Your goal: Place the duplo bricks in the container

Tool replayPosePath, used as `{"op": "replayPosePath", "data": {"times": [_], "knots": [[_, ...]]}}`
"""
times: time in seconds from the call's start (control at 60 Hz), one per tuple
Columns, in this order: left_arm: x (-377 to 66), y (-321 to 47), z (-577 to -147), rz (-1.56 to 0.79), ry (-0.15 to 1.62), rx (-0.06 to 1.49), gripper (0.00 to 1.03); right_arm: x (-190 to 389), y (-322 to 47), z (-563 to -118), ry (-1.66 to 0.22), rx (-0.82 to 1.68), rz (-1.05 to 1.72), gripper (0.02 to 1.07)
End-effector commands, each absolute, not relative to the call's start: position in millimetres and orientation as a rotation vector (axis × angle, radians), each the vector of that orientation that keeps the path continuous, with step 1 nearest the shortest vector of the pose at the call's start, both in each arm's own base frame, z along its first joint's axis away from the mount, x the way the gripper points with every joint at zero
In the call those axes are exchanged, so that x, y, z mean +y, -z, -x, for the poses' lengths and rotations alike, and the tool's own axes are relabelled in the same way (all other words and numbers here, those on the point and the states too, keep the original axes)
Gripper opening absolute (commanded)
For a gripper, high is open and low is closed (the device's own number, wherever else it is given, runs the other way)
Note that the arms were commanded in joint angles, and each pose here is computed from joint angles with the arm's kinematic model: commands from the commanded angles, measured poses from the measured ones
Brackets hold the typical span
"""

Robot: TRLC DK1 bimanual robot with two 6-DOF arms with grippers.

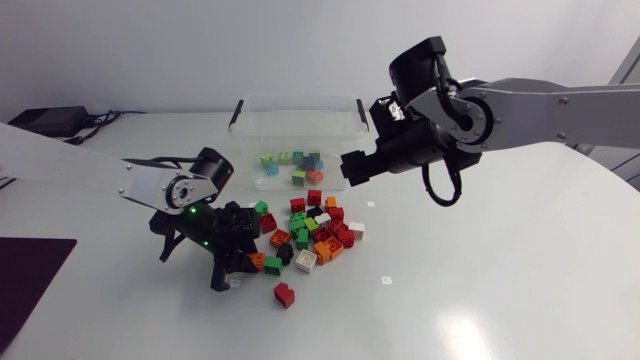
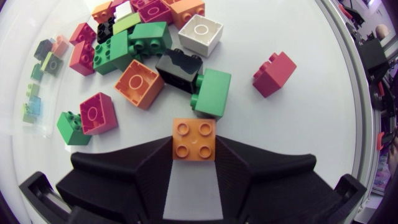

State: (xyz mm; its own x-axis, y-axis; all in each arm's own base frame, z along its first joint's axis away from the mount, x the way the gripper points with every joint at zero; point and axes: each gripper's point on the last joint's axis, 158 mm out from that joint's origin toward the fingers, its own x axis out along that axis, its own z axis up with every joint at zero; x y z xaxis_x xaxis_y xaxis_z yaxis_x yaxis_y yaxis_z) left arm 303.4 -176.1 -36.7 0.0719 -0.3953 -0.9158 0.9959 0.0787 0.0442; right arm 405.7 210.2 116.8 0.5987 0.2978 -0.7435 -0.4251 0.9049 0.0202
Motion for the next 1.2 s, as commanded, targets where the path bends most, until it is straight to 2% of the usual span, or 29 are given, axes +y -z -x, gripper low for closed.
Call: {"op": "replayPosePath", "data": {"times": [0.0, 0.167, 0.45, 0.733, 0.933, 1.133, 1.183], "knots": [[-172, 26, -307, -0.904, 1.279, 0.855, 0.16, 209, -103, -394, -0.393, 0.886, 0.130, 0.98], [-161, 4, -319, -0.906, 1.218, 0.807, 0.16, 204, -76, -389, -0.342, 0.984, 0.123, 0.98], [-157, -57, -352, -0.888, 1.087, 0.682, 0.16, 192, -31, -378, -0.274, 1.143, 0.174, 0.97], [-166, -109, -386, -0.819, 0.984, 0.582, 0.16, 198, -11, -381, -0.234, 1.218, 0.158, 0.93], [-176, -157, -424, -0.732, 0.859, 0.426, 0.16, 209, 5, -379, -0.237, 1.248, 0.168, 0.93], [-186, -181, -448, -0.664, 0.811, 0.359, 0.16, 204, 20, -375, -0.211, 1.291, 0.170, 0.92], [-188, -186, -454, -0.650, 0.802, 0.346, 0.16, 203, 21, -375, -0.205, 1.294, 0.169, 0.88]]}}
